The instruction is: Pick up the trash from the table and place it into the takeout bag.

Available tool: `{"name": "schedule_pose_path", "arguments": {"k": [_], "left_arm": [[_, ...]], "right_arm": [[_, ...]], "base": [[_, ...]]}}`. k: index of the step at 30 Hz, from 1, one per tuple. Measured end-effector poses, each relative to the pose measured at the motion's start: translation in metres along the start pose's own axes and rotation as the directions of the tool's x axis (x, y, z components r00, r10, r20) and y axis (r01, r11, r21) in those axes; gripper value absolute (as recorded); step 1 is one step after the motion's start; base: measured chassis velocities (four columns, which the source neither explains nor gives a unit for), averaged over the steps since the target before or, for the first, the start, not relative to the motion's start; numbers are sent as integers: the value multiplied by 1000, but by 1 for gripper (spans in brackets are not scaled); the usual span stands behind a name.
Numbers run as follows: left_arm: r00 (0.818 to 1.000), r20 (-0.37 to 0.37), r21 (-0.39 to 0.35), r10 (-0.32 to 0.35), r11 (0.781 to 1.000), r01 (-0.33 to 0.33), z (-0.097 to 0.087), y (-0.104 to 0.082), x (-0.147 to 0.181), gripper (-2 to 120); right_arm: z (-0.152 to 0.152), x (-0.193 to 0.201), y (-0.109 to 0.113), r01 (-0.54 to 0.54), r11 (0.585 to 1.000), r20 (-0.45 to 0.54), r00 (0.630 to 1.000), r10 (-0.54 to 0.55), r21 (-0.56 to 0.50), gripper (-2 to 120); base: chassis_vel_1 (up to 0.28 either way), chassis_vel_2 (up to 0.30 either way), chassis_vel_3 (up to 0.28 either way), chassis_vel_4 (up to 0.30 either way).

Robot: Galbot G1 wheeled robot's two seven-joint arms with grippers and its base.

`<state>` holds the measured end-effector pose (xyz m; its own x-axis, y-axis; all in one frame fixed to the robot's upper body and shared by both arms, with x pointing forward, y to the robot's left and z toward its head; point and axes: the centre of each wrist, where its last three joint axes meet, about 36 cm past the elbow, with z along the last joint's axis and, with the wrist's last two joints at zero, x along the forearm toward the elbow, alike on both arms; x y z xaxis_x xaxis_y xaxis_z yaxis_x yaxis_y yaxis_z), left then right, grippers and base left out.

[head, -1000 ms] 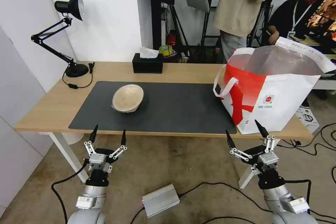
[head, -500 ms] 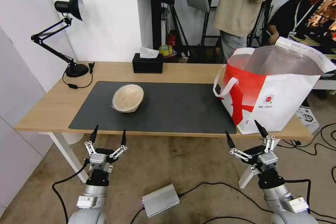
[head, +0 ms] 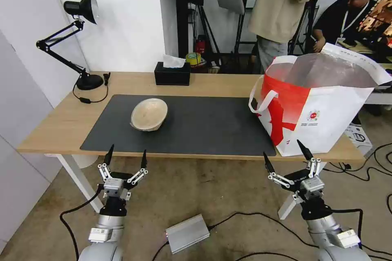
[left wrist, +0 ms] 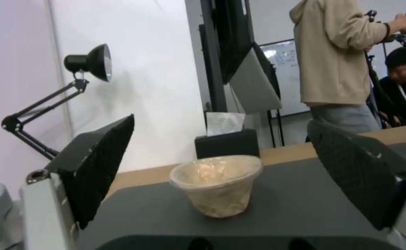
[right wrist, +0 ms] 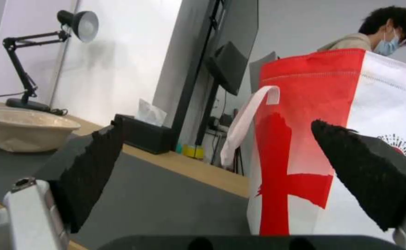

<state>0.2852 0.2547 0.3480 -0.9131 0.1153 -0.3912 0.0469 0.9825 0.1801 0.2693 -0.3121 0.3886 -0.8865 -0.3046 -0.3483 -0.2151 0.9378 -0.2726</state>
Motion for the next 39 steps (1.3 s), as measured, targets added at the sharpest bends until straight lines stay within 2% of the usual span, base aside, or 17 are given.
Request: {"name": "schedule_pose_path", "arguments": {"k": [13, 25, 35, 39], "left_arm": [[1000, 8, 12, 7, 1000, -8, -11, 5, -13, 100], [999, 27, 7, 31, 999, -32, -21, 17, -33, 100], [998, 49, -6, 49, 999, -48, -35, 33, -51, 100], [996, 55, -25, 75, 997, -74, -37, 44, -66, 100]], "right_arm": [[0, 0, 0, -1, 1000, 0, 1000, 1, 0, 100], [0, 0, 0, -1, 1000, 0, 1000, 1, 0, 100], [0, 0, 0, -1, 1000, 0, 1000, 1, 0, 100], [0, 0, 0, -1, 1000, 0, 1000, 1, 0, 100]], "base": [[0, 0, 0, 0], [0, 0, 0, 0], [0, 0, 0, 0], [0, 0, 0, 0]]}}
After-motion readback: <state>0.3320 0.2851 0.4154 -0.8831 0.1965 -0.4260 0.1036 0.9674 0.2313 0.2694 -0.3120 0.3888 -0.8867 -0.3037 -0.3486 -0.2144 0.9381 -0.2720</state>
